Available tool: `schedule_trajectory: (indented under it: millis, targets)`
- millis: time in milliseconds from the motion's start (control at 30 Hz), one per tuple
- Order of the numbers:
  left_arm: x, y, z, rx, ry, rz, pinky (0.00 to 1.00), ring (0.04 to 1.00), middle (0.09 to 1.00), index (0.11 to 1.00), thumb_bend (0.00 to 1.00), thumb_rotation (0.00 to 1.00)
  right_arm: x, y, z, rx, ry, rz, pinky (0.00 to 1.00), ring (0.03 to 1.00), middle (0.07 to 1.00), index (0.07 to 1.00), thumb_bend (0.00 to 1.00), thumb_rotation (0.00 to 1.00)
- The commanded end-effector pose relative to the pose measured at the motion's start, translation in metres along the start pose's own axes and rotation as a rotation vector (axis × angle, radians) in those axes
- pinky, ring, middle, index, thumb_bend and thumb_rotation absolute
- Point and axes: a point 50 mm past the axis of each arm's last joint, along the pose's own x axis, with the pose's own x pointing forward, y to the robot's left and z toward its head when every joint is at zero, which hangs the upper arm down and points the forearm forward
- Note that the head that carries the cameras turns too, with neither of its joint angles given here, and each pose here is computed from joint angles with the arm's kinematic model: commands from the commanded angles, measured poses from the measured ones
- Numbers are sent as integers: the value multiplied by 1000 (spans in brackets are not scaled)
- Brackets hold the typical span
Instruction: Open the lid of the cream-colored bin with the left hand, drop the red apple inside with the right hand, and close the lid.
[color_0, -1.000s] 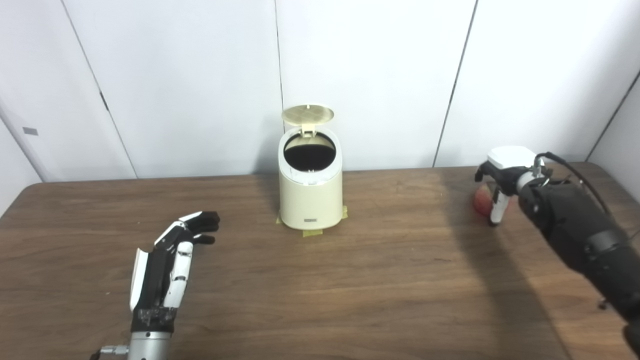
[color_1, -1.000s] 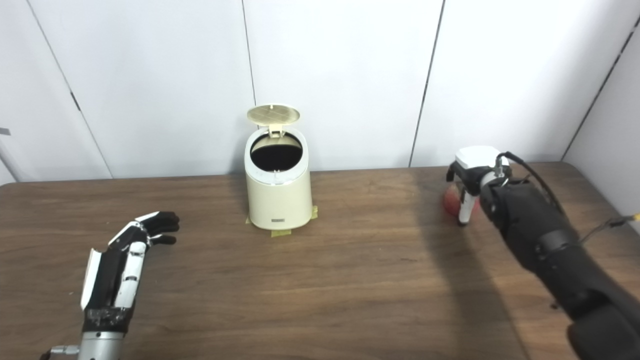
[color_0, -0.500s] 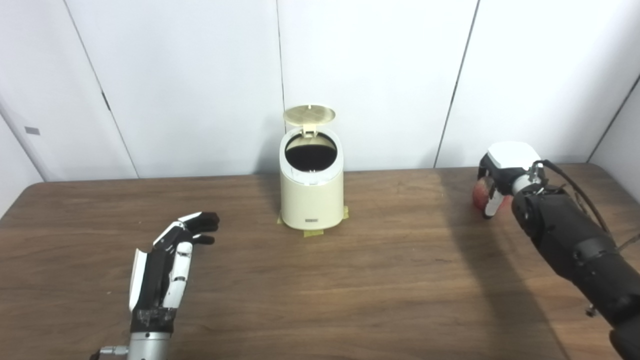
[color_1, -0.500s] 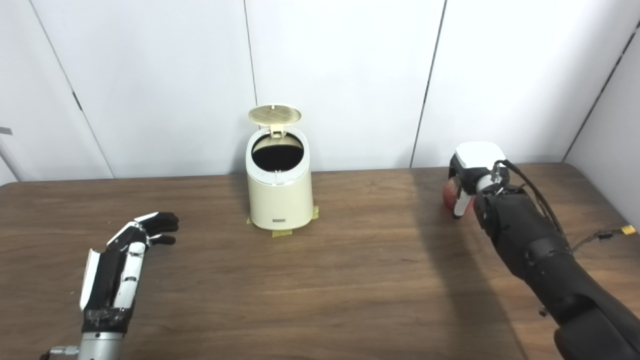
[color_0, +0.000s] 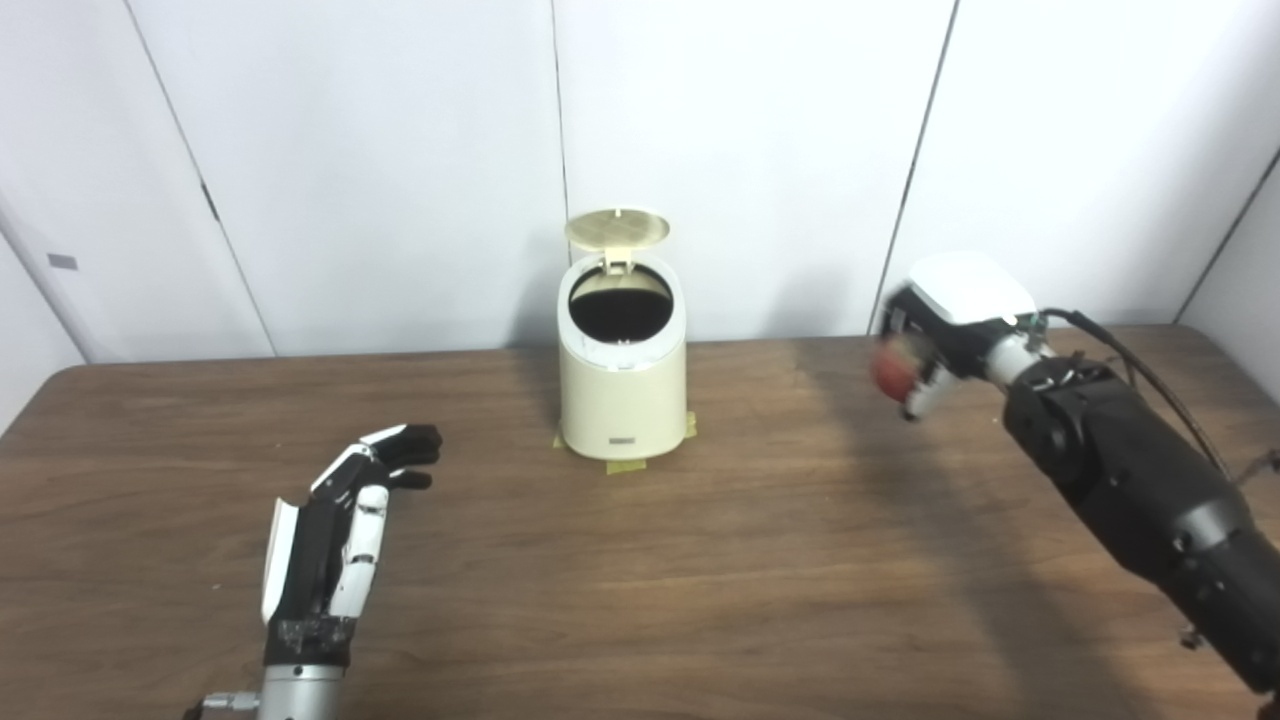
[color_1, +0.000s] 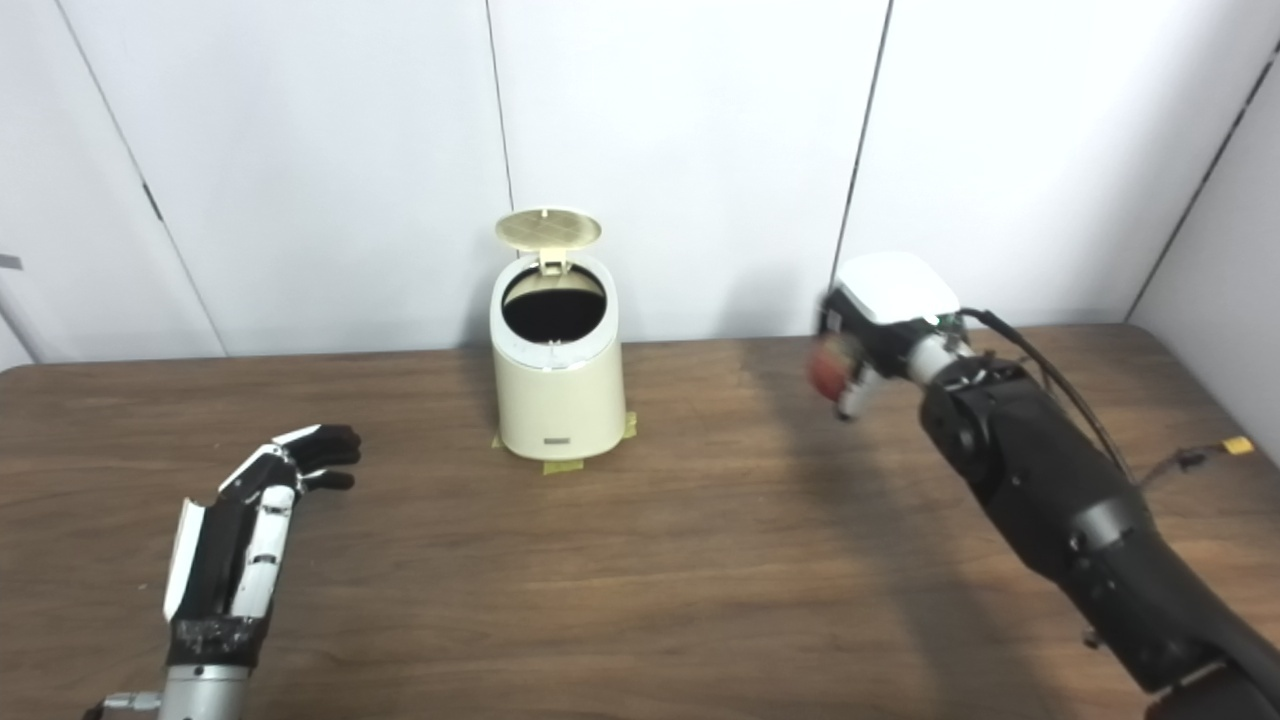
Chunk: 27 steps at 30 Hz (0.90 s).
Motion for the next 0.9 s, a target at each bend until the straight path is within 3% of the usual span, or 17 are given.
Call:
schedule_trajectory:
  millis: [0,133,267,467,567,867]
  targets:
    - [12,-1,7,2,-64,-3,643,715,721,708,170,895,5,-44,14,-30,-86,-126,363,463,555,449,514,0]
    - [11,-3,3,17,-47,3,635,709,715,704,169,869,-1,-70,50,-58,-208,-175,377,474,559,446,512,0]
    - [11,-4,1,15,-37,2,623,704,711,700,162,862,-5,-90,86,-40,-342,-275,439,473,546,447,514,0]
    - [11,-6,-1,16,-35,1,620,703,711,699,148,850,1,-104,117,-14,-428,-335,336,434,560,454,511,0]
    - [11,-6,-1,16,-33,-4,624,709,715,702,152,844,7,-107,131,-18,-464,-358,405,438,568,455,510,0]
    - [10,-8,-1,14,-33,-18,626,712,722,710,169,837,33,-96,152,-31,-550,-445,325,423,572,456,509,0]
